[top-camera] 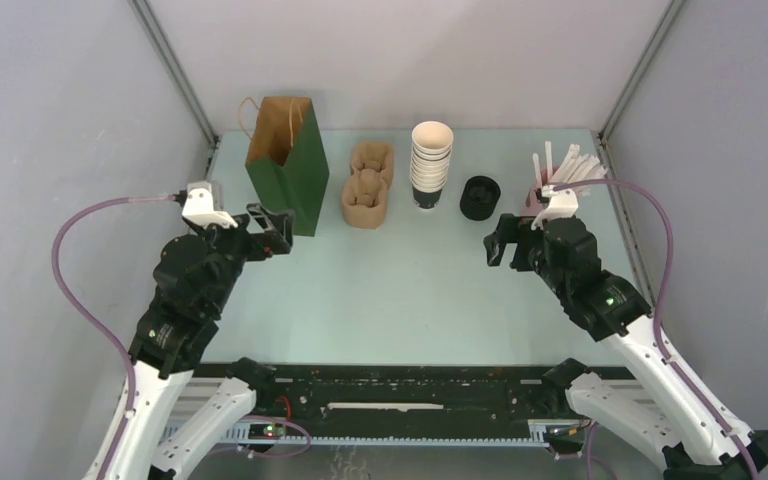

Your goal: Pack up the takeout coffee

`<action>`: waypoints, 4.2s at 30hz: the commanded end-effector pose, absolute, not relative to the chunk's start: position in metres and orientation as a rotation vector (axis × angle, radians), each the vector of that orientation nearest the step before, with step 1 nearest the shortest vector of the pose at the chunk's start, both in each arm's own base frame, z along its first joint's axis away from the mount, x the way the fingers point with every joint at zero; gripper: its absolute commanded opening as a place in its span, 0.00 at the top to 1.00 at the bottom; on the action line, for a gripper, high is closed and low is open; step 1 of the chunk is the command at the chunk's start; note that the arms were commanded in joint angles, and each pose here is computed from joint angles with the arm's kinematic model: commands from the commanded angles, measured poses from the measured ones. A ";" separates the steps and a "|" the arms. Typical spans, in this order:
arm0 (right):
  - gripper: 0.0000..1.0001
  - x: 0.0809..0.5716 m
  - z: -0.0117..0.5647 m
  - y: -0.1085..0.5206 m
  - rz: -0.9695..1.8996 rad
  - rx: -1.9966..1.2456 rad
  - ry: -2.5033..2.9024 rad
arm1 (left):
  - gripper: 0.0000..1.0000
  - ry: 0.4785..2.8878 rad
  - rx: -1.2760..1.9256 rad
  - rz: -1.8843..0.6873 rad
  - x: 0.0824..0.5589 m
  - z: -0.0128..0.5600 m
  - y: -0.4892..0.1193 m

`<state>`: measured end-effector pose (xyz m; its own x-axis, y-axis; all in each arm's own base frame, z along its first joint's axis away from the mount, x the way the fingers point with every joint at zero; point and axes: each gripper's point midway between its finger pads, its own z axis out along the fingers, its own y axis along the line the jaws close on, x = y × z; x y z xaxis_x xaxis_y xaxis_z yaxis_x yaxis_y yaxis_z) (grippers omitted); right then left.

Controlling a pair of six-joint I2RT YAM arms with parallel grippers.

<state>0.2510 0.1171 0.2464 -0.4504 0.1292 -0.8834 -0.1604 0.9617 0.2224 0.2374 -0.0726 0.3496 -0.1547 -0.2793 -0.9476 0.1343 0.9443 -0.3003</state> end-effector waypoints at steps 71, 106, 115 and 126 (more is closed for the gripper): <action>0.03 0.261 0.240 0.100 0.457 0.046 1.966 | 0.54 1.983 0.056 -0.258 0.521 0.299 -0.319; 0.03 0.259 0.241 0.098 0.457 0.052 1.958 | 0.84 1.983 0.061 -0.251 0.522 0.297 -0.323; 0.03 0.261 0.240 0.098 0.457 0.050 1.960 | 0.92 1.939 0.042 -0.283 0.518 0.321 -0.321; 0.03 0.264 0.240 0.102 0.478 0.042 1.961 | 1.00 1.894 0.013 -0.348 0.509 0.351 -0.320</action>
<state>0.2601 0.1002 0.2355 -0.4482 0.2486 -0.8587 -0.1611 0.9224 0.3511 0.5192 -0.3242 0.2612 -0.4849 -0.0372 -0.8738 0.1562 0.9793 -0.1283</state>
